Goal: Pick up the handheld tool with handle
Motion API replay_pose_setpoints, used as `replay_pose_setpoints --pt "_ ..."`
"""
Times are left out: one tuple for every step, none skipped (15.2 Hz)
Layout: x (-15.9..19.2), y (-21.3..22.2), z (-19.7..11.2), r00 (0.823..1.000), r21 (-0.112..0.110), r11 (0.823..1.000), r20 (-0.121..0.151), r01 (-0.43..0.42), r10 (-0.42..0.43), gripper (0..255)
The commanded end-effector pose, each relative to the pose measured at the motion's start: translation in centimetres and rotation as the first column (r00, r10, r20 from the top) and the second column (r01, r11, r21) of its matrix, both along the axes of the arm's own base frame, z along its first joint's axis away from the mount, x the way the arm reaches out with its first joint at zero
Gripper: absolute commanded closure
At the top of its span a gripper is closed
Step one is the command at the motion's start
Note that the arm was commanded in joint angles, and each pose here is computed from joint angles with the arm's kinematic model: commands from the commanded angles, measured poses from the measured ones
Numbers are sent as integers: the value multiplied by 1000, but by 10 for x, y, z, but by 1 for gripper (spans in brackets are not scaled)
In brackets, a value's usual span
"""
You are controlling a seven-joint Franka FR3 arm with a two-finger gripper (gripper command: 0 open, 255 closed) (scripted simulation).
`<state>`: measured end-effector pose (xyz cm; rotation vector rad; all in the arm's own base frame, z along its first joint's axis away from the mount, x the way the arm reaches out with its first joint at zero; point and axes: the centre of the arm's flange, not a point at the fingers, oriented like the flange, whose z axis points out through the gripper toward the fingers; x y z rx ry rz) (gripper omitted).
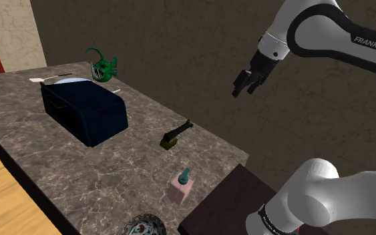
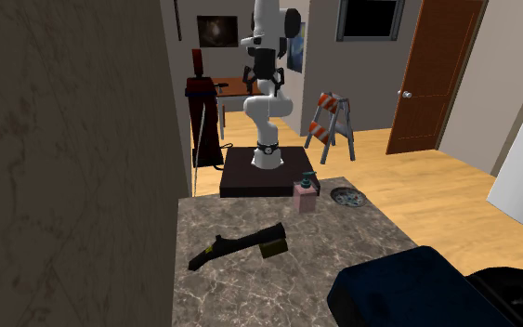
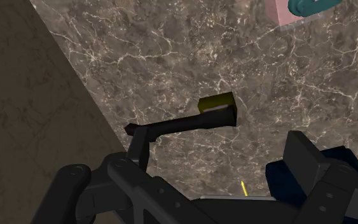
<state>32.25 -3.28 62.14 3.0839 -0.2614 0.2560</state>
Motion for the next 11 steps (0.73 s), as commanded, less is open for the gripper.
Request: replay_pose_setpoints --pt "0 0 0 1000 0 1000 0 0 0 0" --pt "9 2 -10 1000 3 1000 -1 29 -29 0" --pt "18 3 -20 998 5 998 -3 58 -58 0" --pt "28 5 -29 996 8 996 -5 87 -87 0" --pt "37 6 -39 993 11 993 -6 116 -116 0" --pt "46 6 -49 989 13 989 -8 145 -145 0" --pt "55 7 -59 985 16 985 -10 174 -174 0" --pt "65 7 -69 979 18 979 -12 202 -202 0" --pt "74 7 -78 973 20 973 -14 231 -230 0" --pt "83 7 -88 966 23 966 -16 259 -259 0" --pt "92 7 -98 958 25 958 -18 287 -287 0"
